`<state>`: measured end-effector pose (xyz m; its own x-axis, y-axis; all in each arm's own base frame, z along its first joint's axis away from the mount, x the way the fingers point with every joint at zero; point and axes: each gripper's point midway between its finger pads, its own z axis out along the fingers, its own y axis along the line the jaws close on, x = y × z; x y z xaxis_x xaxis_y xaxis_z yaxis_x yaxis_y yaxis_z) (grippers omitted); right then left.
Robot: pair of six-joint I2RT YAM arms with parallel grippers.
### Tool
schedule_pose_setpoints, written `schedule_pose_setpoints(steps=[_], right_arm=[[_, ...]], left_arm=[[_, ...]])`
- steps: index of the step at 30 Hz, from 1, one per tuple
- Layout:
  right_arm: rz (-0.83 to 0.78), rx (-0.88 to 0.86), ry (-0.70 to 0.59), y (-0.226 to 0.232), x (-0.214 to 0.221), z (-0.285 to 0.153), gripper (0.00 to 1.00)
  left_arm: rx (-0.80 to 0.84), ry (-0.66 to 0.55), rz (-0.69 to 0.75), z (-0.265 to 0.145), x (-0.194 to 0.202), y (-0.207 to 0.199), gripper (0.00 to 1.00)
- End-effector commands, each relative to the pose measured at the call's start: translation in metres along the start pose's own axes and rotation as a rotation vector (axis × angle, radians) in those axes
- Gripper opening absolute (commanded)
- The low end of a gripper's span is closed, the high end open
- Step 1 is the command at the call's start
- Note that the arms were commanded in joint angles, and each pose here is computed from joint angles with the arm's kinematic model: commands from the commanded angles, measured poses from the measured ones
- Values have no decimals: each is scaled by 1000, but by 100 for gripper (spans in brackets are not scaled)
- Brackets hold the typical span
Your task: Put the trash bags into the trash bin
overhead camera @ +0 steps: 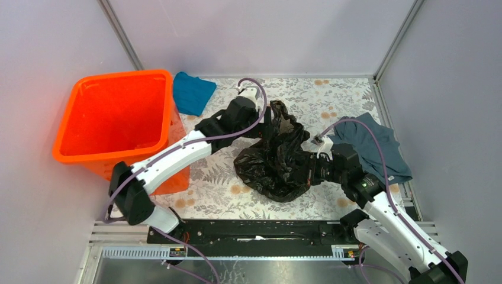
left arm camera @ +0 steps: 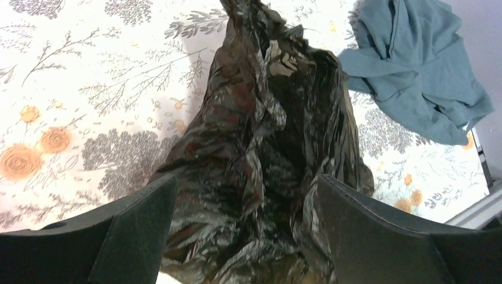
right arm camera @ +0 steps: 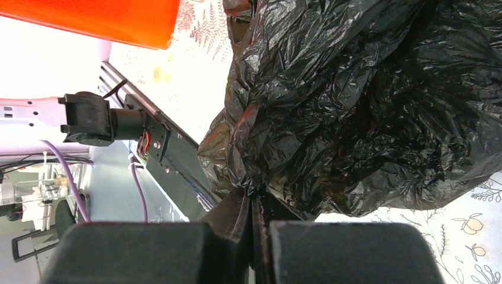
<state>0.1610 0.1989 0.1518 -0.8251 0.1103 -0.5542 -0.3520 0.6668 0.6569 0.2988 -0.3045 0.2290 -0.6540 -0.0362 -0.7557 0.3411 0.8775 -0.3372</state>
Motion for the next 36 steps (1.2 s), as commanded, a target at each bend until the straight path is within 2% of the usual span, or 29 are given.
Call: schedule_pose_setpoints(steps=[1, 4, 6, 12, 14, 17, 18, 22, 25, 28, 32, 33, 34, 36], right_arm=[[10, -42, -16, 6, -1, 1, 0], [-3, -39, -20, 7, -3, 1, 0], [-5, -36, -18, 6, -3, 1, 0], [2, -7, -13, 1, 1, -2, 0], [8, 8, -23, -2, 1, -3, 0], [26, 22, -37, -4, 0, -4, 1], [34, 32, -42, -5, -1, -4, 3], [69, 70, -46, -13, 1, -2, 11], [98, 56, -60, -13, -2, 5, 16], [117, 8, -73, -5, -11, 15, 25], [86, 1, -109, 7, -39, 18, 30], [76, 8, -119, 9, -45, 18, 34], [68, 16, -126, 10, -50, 18, 38], [64, 34, -138, 7, -53, 18, 41]], left_arm=[[81, -63, -31, 25, -29, -26, 90], [76, -25, -4, 52, -19, -28, 96], [40, -2, 19, 69, -13, -22, 95], [-81, 29, 69, 94, 5, 1, 71], [-82, 34, 82, 95, 8, 2, 55], [-115, -2, 110, 89, -1, 9, 13], [-137, -37, 125, 80, -11, 13, 2], [-175, -257, 154, 22, -77, 19, 0], [-89, -406, 141, -34, -126, 7, 0], [16, -510, 155, -85, -155, -13, 0], [185, -632, 153, -150, -168, -33, 0], [214, -647, 151, -160, -165, -35, 0], [222, -637, 149, -160, -156, -31, 0], [199, -604, 145, -155, -137, -20, 0]])
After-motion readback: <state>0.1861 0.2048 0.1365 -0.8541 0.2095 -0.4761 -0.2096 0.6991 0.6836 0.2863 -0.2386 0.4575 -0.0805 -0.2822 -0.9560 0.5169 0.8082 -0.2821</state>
